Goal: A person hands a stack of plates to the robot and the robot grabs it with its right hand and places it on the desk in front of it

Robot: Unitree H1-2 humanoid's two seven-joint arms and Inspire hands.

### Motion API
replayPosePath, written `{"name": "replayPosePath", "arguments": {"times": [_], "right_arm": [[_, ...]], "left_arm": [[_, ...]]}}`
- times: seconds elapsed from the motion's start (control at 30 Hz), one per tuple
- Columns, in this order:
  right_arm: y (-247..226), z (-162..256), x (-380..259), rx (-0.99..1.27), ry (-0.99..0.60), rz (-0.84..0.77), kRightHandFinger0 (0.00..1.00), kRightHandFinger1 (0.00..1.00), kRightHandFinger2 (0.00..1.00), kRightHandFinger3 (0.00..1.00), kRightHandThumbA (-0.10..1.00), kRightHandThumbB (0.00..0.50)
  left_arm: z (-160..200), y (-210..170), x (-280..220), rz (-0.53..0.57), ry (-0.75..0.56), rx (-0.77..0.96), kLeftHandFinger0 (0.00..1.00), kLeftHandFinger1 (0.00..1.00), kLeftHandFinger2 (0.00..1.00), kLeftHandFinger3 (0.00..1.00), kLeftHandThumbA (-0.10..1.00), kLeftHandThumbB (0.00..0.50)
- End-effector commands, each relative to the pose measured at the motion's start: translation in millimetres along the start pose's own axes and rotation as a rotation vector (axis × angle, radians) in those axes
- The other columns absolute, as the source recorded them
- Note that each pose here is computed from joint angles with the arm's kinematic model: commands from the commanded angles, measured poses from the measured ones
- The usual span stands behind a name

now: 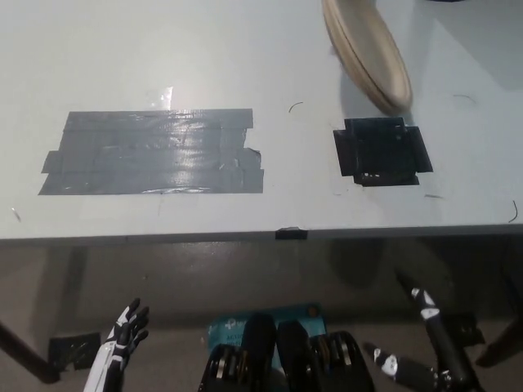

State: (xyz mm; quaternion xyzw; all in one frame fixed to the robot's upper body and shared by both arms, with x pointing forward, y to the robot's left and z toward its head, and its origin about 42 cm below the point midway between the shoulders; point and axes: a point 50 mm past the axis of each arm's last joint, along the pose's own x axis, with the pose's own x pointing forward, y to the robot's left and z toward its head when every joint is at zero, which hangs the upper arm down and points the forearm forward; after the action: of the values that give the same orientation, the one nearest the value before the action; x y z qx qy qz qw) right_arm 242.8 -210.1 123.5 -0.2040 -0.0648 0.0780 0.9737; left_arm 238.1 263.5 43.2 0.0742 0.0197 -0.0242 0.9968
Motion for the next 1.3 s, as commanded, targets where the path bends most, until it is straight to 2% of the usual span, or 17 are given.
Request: {"name": "replayPosePath", "arguments": {"times": [0.0,0.1,0.17,0.23,0.37,0.47,0.57,0.6,0.63,0.8,1.0,1.07,1.13,1.27], "right_arm": [[-49,121,24,-0.319,-0.533,-0.396,1.0,1.0,1.0,1.0,0.75,0.295],[-58,142,46,-0.375,-0.549,-0.433,1.0,1.0,1.0,1.0,0.87,0.336],[-63,153,62,-0.412,-0.548,-0.452,1.0,1.0,1.0,1.0,0.89,0.344],[-66,162,79,-0.426,-0.528,-0.46,1.0,1.0,1.0,1.0,0.85,0.348],[-71,168,114,-0.45,-0.513,-0.489,1.0,1.0,1.0,1.0,0.82,0.341],[-73,164,140,-0.475,-0.498,-0.52,1.0,1.0,1.0,1.0,0.85,0.363],[-74,160,160,-0.506,-0.48,-0.535,1.0,1.0,1.0,1.0,0.9,0.382],[-75,156,175,-0.529,-0.454,-0.531,1.0,1.0,1.0,1.0,0.96,0.386],[-76,154,182,-0.542,-0.442,-0.529,1.0,1.0,1.0,1.0,0.97,0.385],[-79,150,212,-0.573,-0.393,-0.504,1.0,1.0,1.0,1.0,0.97,0.396],[-77,148,234,-0.58,-0.343,-0.447,1.0,1.0,1.0,1.0,0.89,0.43],[-76,149,239,-0.609,-0.332,-0.426,1.0,1.0,1.0,1.0,0.93,0.458],[-74,150,245,-0.614,-0.322,-0.399,1.0,1.0,1.0,1.0,0.91,0.491],[-76,143,255,-0.657,-0.307,-0.402,1.0,1.0,1.0,1.0,0.89,0.499]], "left_arm": [[2,0,-6,0.005,-0.036,0.012,1.0,1.0,1.0,1.0,1.0,0.287],[3,3,-9,0.007,-0.034,0.015,1.0,1.0,1.0,1.0,1.0,0.273],[6,4,-6,0.011,-0.043,0.018,1.0,1.0,1.0,1.0,1.0,0.273],[7,4,-4,0.01,-0.047,0.028,1.0,1.0,1.0,1.0,1.0,0.288],[9,4,-2,0.002,-0.05,0.022,1.0,1.0,1.0,1.0,1.0,0.285],[11,4,-1,0.005,-0.046,0.015,1.0,1.0,1.0,1.0,1.0,0.293],[11,5,0,0.005,-0.056,0.027,1.0,1.0,1.0,1.0,1.0,0.27],[12,5,1,0.004,-0.055,0.026,1.0,1.0,1.0,1.0,1.0,0.268],[12,4,1,0.003,-0.056,0.027,1.0,1.0,1.0,1.0,1.0,0.266],[12,3,1,0.002,-0.059,0.024,1.0,1.0,1.0,1.0,1.0,0.257],[14,4,2,0.002,-0.062,0.03,1.0,1.0,1.0,1.0,1.0,0.256],[15,5,4,-0.001,-0.064,0.032,1.0,1.0,1.0,1.0,1.0,0.257],[16,5,4,-0.001,-0.065,0.029,1.0,1.0,1.0,1.0,1.0,0.256],[16,5,2,-0.006,-0.062,0.028,1.0,1.0,1.0,1.0,1.0,0.239]]}}
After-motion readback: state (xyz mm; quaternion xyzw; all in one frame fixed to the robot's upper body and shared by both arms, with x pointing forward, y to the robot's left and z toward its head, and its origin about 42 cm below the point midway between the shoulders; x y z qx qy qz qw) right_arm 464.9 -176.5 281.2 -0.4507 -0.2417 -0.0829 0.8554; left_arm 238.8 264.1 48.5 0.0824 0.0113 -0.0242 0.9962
